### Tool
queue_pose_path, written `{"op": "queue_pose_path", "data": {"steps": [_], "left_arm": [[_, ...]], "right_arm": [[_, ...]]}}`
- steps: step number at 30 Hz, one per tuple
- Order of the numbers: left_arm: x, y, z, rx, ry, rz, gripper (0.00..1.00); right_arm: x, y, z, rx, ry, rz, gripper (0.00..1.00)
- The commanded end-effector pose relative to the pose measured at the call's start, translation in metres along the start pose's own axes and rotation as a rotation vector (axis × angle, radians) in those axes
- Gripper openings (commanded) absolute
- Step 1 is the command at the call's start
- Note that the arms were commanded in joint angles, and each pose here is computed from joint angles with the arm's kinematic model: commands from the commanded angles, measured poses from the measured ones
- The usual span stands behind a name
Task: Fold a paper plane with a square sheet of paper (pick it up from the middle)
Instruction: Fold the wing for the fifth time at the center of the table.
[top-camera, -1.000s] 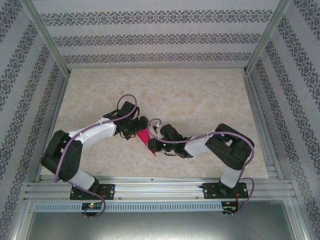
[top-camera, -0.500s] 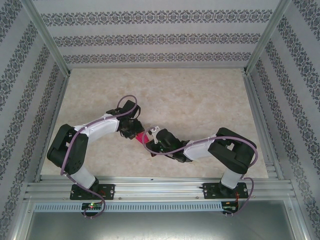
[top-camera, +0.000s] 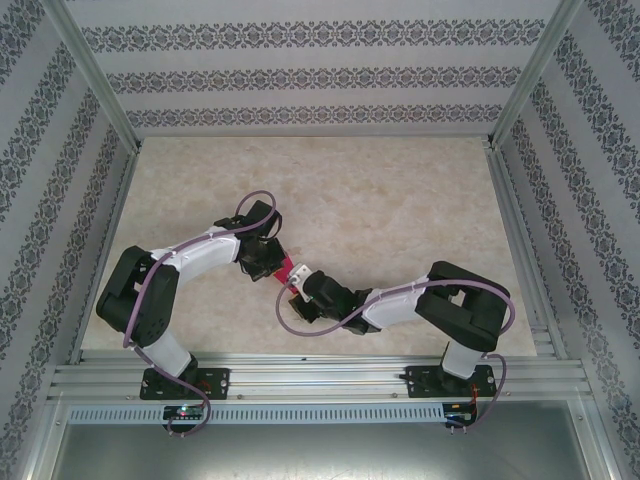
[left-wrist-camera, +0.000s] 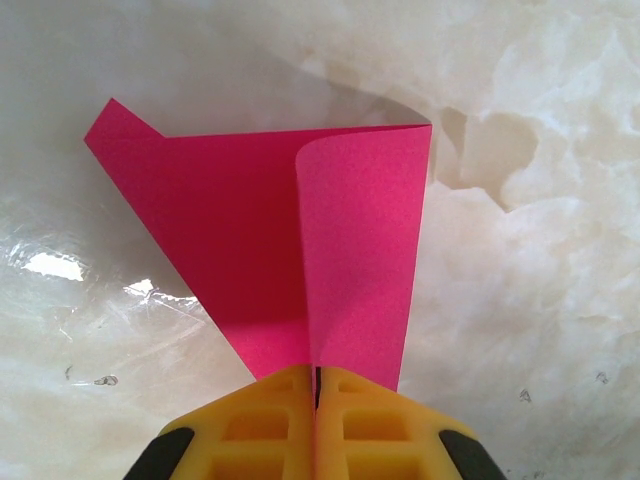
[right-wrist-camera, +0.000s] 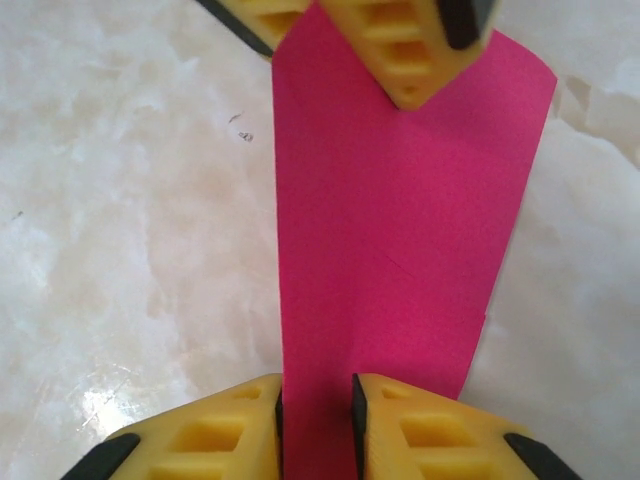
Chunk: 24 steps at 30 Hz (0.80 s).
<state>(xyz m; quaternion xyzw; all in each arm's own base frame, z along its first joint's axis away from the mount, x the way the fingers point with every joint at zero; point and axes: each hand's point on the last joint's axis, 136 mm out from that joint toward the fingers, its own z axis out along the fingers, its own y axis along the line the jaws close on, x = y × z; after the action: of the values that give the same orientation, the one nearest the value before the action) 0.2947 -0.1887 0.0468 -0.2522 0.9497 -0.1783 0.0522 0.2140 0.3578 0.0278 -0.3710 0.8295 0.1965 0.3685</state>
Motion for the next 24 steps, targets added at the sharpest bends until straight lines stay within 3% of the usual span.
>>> {"op": "queue_pose_path", "data": {"steps": [1, 6, 15, 18, 24], "left_arm": [[-0.0012, 0.0025, -0.0006, -0.015, 0.021, -0.005, 0.00], [-0.0001, 0.0014, -0.0006, -0.006, 0.027, -0.003, 0.00], [-0.0009, 0.0031, -0.0016, 0.003, 0.033, -0.007, 0.00], [-0.0009, 0.0032, -0.0009, 0.004, 0.035, -0.007, 0.00], [-0.0008, 0.0025, -0.0011, 0.009, 0.039, -0.003, 0.00]], "right_arm": [[-0.0080, -0.0088, 0.0011, 0.100, -0.005, -0.128, 0.28], [-0.0061, -0.0059, 0.0056, 0.135, 0.024, -0.213, 0.34], [0.0006, -0.0081, 0.0052, 0.204, 0.032, -0.288, 0.32], [0.0013, -0.0068, 0.0051, 0.195, 0.029, -0.283, 0.26], [-0.0020, -0.0077, 0.0051, 0.205, 0.023, -0.259, 0.07]]}}
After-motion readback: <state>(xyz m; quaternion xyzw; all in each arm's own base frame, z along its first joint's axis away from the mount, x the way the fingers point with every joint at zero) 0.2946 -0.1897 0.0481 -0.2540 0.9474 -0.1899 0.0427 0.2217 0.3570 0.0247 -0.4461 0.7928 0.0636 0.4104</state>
